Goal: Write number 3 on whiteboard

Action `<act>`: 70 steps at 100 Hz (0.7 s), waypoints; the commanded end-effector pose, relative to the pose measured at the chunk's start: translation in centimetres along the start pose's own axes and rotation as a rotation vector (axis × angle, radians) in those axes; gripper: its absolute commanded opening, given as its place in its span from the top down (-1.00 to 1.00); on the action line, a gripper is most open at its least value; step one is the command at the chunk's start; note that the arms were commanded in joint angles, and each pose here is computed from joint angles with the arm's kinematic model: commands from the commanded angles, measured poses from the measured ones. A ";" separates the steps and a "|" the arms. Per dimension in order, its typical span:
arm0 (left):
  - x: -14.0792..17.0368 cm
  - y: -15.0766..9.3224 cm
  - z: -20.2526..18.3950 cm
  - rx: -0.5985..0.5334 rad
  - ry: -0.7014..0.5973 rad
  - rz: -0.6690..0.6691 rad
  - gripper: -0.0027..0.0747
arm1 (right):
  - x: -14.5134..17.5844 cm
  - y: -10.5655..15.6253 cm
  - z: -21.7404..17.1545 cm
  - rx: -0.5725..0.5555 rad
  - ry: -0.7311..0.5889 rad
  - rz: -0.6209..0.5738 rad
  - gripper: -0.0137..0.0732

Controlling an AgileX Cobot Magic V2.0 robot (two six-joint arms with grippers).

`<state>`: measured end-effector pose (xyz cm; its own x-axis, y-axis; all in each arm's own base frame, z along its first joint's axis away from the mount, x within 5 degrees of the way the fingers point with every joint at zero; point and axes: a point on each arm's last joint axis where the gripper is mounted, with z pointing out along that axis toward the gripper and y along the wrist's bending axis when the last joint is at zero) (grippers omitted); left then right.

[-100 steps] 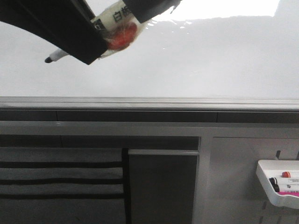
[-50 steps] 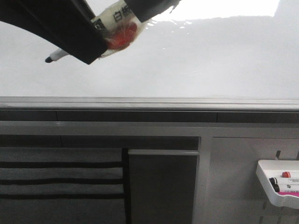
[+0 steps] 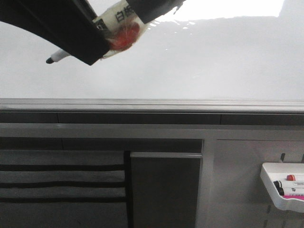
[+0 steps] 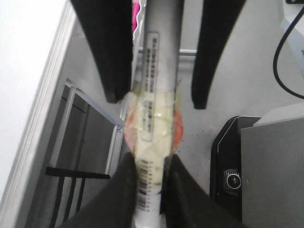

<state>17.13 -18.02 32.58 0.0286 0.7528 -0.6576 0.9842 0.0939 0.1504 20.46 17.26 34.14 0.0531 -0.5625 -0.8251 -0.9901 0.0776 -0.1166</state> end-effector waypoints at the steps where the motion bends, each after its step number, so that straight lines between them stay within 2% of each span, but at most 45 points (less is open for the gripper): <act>1: -1.6 0.0 -1.5 -0.049 -0.094 0.004 0.98 | -1.4 0.1 -0.9 0.023 -0.053 -0.010 0.14; 54: -1.6 0.0 -1.5 -0.049 -0.094 0.004 0.98 | -1.5 0.1 -0.9 0.026 -0.059 -0.003 0.15; 70: -1.6 0.0 -1.5 -0.049 -0.094 0.004 0.98 | -1.5 0.1 -0.9 0.022 -0.059 -0.003 0.43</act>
<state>17.13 -18.02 32.58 0.0286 0.7528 -0.6576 0.9842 0.0939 0.1504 20.48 17.19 34.05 0.0454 -0.5726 -0.8186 -0.9903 0.0822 -0.1124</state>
